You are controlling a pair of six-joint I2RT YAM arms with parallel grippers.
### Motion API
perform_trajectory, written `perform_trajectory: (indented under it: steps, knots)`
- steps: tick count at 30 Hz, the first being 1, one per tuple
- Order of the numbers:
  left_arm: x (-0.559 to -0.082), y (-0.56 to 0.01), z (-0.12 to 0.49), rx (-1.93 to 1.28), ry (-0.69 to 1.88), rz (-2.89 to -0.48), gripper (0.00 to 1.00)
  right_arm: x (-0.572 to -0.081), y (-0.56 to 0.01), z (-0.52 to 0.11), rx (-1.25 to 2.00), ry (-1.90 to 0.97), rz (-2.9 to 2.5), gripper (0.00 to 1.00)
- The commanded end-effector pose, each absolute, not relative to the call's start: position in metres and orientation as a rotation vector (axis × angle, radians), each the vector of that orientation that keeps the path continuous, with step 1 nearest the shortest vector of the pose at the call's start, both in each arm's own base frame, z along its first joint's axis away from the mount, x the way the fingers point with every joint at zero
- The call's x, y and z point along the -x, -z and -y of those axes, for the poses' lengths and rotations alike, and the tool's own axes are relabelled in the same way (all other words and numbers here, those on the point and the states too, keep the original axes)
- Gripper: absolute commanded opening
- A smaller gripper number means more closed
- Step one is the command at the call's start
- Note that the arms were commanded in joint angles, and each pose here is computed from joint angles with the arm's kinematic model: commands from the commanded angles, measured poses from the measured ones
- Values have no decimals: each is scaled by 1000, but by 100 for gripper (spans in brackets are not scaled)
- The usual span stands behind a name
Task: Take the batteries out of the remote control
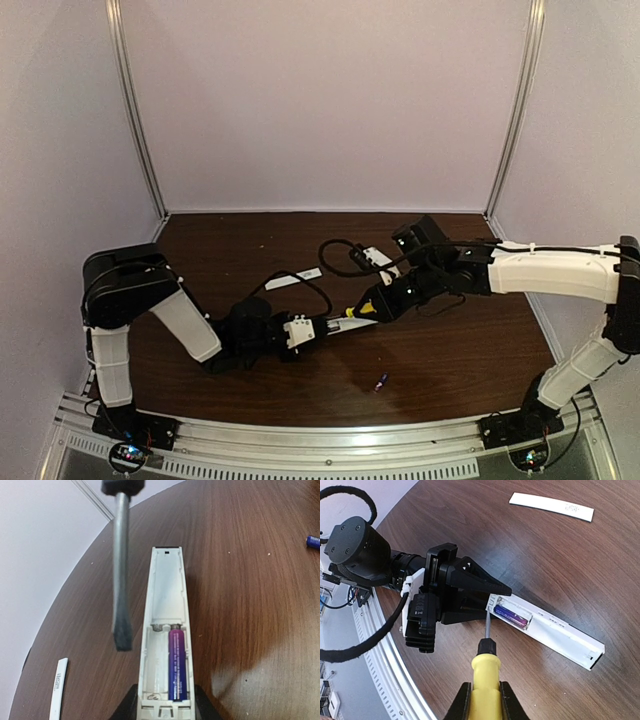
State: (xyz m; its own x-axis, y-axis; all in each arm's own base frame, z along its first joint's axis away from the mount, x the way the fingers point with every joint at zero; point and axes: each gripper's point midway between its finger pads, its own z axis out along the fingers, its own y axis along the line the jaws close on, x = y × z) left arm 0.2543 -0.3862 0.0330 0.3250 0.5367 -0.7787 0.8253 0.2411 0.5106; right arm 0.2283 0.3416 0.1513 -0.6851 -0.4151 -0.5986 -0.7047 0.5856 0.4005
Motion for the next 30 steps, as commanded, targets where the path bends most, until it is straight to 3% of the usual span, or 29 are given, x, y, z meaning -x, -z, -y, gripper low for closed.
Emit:
perform_trajectory:
  steps: [1, 30]
  knots:
    - [-255, -56, 386, -1366, 310, -1288, 0, -238, -172, -334, 867, -817, -2306, 0]
    - [-254, -88, 369, -1336, 212, -1221, 0, -285, -232, -322, 878, -559, -1968, 0]
